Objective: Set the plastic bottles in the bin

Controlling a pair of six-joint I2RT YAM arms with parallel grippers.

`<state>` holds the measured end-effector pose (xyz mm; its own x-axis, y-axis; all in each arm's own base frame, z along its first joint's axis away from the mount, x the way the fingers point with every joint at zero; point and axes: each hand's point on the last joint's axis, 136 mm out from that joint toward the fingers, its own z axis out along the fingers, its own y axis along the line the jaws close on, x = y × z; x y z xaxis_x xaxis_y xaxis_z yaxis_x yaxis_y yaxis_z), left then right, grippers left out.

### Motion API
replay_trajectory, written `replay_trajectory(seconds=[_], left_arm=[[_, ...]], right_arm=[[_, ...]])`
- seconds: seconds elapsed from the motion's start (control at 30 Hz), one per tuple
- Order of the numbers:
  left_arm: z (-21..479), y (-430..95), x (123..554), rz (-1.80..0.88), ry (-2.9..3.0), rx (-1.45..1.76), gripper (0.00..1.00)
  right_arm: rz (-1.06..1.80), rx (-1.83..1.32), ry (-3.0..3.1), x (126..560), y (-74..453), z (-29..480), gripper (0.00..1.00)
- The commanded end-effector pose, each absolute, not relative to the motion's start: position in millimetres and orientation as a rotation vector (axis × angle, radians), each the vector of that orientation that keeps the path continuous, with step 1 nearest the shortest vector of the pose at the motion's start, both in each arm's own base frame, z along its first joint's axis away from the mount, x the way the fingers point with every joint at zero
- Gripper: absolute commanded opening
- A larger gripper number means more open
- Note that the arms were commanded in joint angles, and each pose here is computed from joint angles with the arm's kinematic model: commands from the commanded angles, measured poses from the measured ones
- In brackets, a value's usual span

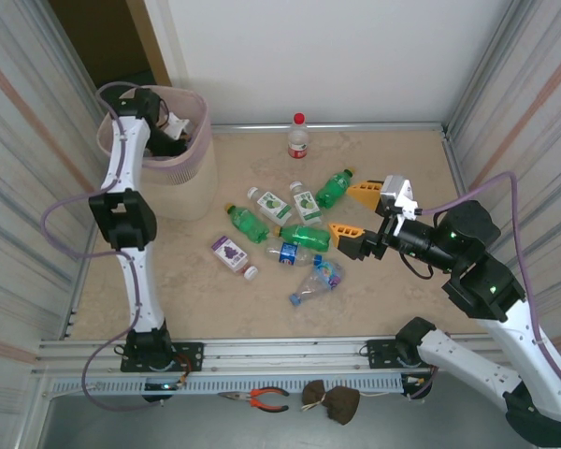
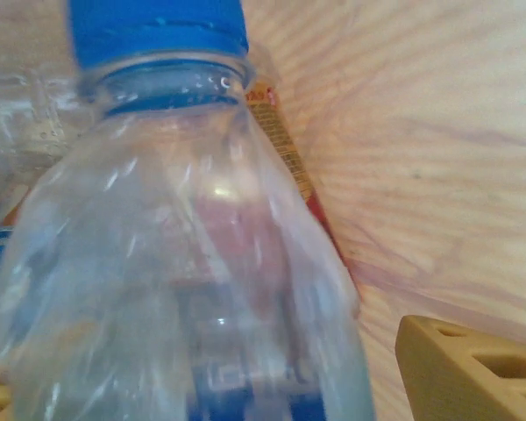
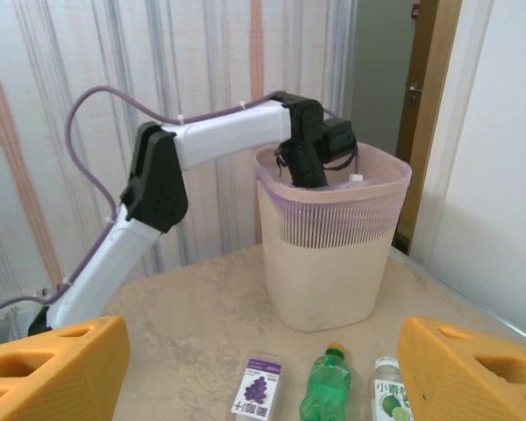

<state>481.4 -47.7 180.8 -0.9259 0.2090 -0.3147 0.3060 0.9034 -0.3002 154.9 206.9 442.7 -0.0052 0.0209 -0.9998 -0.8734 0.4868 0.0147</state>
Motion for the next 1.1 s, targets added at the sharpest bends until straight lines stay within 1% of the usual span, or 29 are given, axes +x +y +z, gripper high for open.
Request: replay_trajectory(seconds=[0.0, 0.37, 0.4, 0.6, 0.83, 1.07], left_arm=[[225, -53, 473, -0.486, 2.701, 0.387, 0.79], [276, -52, 467, -0.437, 2.579, 0.371, 0.81], [291, -52, 463, -0.426, 2.543, 0.373, 0.81], [326, -53, 456, -0.404, 2.446, 0.37, 0.81], [366, -59, 446, -0.424, 2.33, 0.364, 0.81], [403, -75, 428, -0.536, 2.212, 0.377, 0.79]], right_arm=[[0.842, -0.797, 1.396, 153, 205, 445, 0.79], [0.838, -0.792, 1.399, 153, 203, 446, 0.79], [0.838, -0.793, 1.403, 153, 203, 445, 0.79], [0.825, -0.784, 1.421, 156, 202, 441, 0.79], [0.814, -0.784, 1.444, 158, 202, 436, 0.78], [0.8, -0.806, 1.498, 163, 205, 422, 0.78]])
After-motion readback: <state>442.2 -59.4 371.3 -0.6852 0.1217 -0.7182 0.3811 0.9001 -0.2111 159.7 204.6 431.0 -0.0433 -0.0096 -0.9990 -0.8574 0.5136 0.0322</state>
